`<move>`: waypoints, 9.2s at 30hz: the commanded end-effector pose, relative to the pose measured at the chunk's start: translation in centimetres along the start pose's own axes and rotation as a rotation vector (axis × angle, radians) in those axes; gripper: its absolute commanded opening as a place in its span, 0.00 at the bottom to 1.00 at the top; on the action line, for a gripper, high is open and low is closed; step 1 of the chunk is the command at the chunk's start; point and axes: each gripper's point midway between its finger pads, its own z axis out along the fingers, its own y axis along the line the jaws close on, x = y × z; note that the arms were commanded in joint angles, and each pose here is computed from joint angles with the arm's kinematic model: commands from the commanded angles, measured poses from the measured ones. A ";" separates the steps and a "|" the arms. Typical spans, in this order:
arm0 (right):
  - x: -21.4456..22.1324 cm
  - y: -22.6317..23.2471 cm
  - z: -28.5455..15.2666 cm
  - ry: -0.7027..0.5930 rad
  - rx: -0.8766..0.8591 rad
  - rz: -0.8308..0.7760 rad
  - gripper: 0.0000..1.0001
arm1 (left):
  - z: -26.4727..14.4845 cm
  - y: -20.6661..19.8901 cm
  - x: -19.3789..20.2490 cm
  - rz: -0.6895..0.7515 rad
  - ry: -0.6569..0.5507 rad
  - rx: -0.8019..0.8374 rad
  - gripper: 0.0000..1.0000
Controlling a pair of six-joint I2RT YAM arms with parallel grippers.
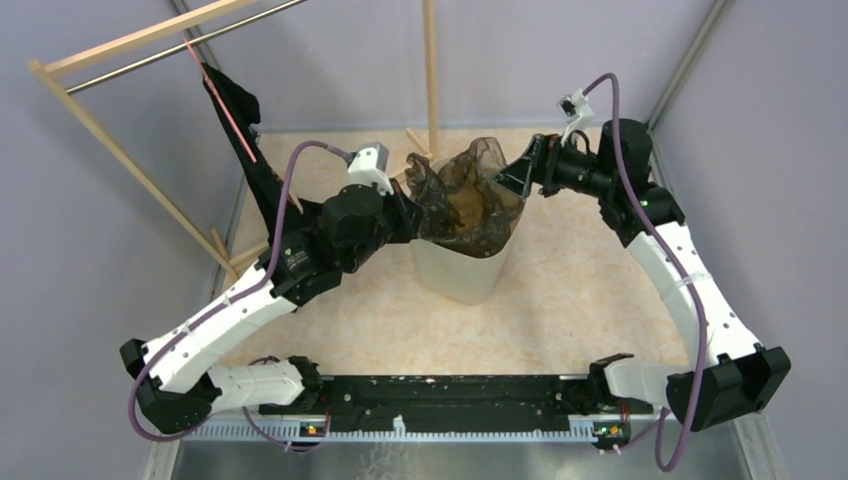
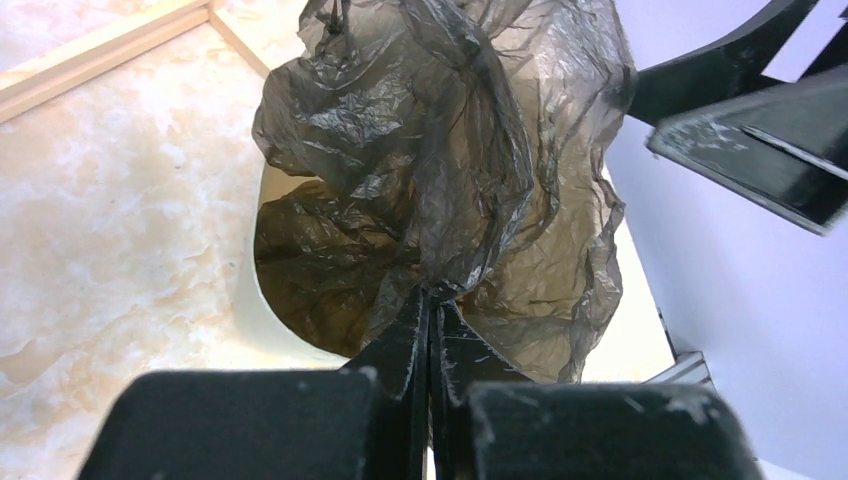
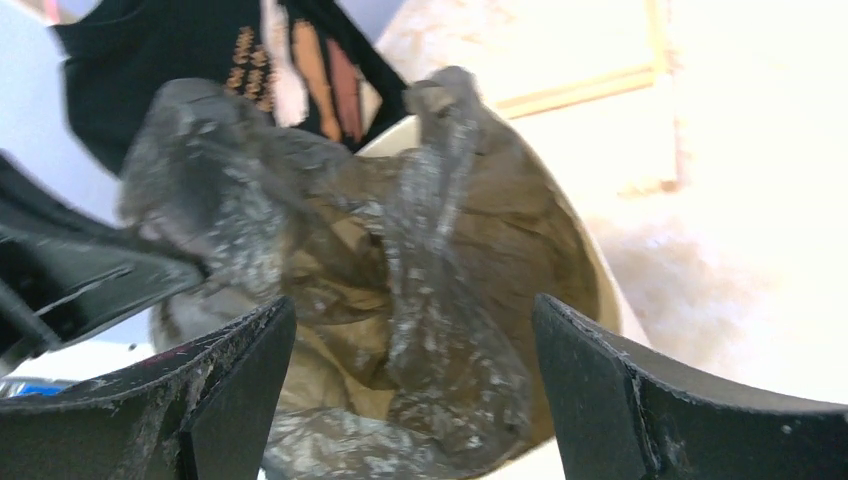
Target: Put the trash bags into the trash bin
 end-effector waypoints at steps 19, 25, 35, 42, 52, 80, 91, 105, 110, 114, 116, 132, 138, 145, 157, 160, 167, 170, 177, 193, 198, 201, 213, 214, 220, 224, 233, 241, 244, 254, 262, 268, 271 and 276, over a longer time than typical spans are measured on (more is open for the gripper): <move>1.0 -2.6 0.1 -0.085 0.096 0.008 0.47 | -1.4 -0.6 0.2 -0.089 -0.018 0.109 0.00; 0.6 -3.6 -1.1 -0.112 0.209 0.059 0.04 | -1.8 -0.1 1.1 -0.103 -0.001 0.111 0.00; 4.0 -2.1 -4.4 -0.059 0.232 0.136 0.00 | -3.1 2.8 4.2 -0.168 0.048 0.067 0.00; 6.6 -2.8 -5.3 -0.019 0.267 0.156 0.00 | -2.8 3.7 6.2 -0.199 0.086 0.061 0.00; 6.7 -5.5 -6.5 -0.051 0.428 0.136 0.00 | -2.5 5.8 7.6 -0.184 0.094 -0.016 0.00; 10.0 -7.0 -8.3 0.013 0.515 0.118 0.00 | -2.2 7.9 10.3 -0.176 0.152 -0.079 0.00; 10.7 -10.6 -7.9 0.009 0.644 0.106 0.00 | -1.9 9.6 11.8 -0.154 0.166 -0.136 0.00; 5.1 -13.5 -3.0 -0.135 0.621 -0.011 0.05 | -0.1 11.0 9.0 -0.002 0.080 -0.275 0.13; 5.9 -12.5 -2.7 -0.066 0.580 0.016 0.11 | 0.1 11.2 9.0 0.021 0.103 -0.284 0.13; 5.2 -10.0 -5.5 -0.074 0.573 -0.010 0.33 | -1.3 10.6 8.5 0.012 0.119 -0.249 0.25; 4.3 -8.7 -7.0 -0.103 0.569 -0.038 0.43 | -2.3 10.1 7.9 0.005 0.113 -0.211 0.38; -1.3 -4.2 -5.3 -0.202 0.340 -0.307 0.86 | -4.5 7.3 1.6 0.060 0.024 -0.172 0.84; -2.6 -3.3 -4.0 -0.169 0.260 -0.445 0.85 | -4.1 6.9 -0.1 0.076 0.014 -0.219 0.85; -4.1 -3.9 -3.7 -0.178 0.281 -0.577 0.84 | -2.6 9.1 -1.1 0.082 0.014 -0.280 0.71; -0.9 -3.4 -0.2 -0.052 0.148 -0.911 0.78 | 0.5 9.8 -2.6 0.089 0.062 -0.283 0.52; -0.9 -3.4 0.9 -0.039 0.126 -0.948 0.80 | 0.9 10.2 -2.8 0.090 0.072 -0.290 0.50; -1.1 -5.0 3.5 0.015 0.137 -0.986 0.80 | 1.6 10.3 -3.0 0.079 0.076 -0.284 0.39; -2.1 -5.3 4.3 -0.010 0.156 -0.973 0.75 | 2.0 10.5 -2.9 0.076 0.081 -0.286 0.34; -2.4 -4.7 5.0 -0.018 0.122 -0.931 0.74 | 3.0 10.2 -2.9 0.069 0.089 -0.264 0.32; -3.6 -3.4 6.1 -0.064 0.072 -0.805 0.13 | 4.2 10.4 -3.2 0.076 0.083 -0.265 0.08; -4.6 -6.1 7.3 -0.061 0.146 -0.686 0.09 | 5.1 10.7 -4.2 0.094 0.061 -0.295 0.00; -4.9 -7.3 8.2 -0.022 0.136 -0.607 0.09 | 5.7 10.9 -4.6 0.095 0.043 -0.309 0.00; -5.9 -11.9 10.8 0.054 0.177 -0.383 0.16 | 8.9 12.1 -6.2 0.102 -0.019 -0.368 0.00; -5.8 -12.4 11.0 0.064 0.185 -0.364 0.17 | 9.3 12.2 -6.2 0.104 -0.018 -0.373 0.00; -4.7 -14.0 11.4 0.135 0.220 -0.332 0.19 | 11.3 13.7 -5.5 0.092 0.002 -0.405 0.00; -4.0 -15.1 10.9 0.166 0.270 -0.304 0.21 | 12.4 14.5 -4.6 0.066 0.031 -0.401 0.00; -2.3 -17.2 10.4 0.213 0.313 -0.231 0.22 | 14.0 15.9 -0.3 0.060 0.170 -0.394 0.00; -1.5 -16.8 9.3 0.223 0.356 -0.132 0.21 | 11.6 15.7 1.9 0.049 0.225 -0.349 0.00; -2.0 -17.3 7.9 0.198 0.464 -0.061 0.26 | 10.5 15.1 2.4 0.039 0.252 -0.317 0.00; -5.1 -13.5 1.0 0.053 0.625 0.034 0.69 | 8.7 13.2 2.1 0.020 0.239 -0.218 0.00; -4.9 -8.1 -4.4 -0.140 0.487 0.098 0.75 | 8.4 13.4 3.4 0.009 0.261 -0.201 0.00; -2.3 -6.2 -4.6 -0.216 0.245 0.136 0.57 | 8.1 13.1 4.3 0.000 0.289 -0.172 0.00; -1.6 -6.7 -3.6 -0.185 0.215 0.161 0.57 | 8.2 13.0 4.4 -0.006 0.294 -0.167 0.00; -1.2 -9.2 -2.1 -0.191 0.249 0.170 0.55 | 8.2 12.8 4.5 -0.015 0.295 -0.159 0.00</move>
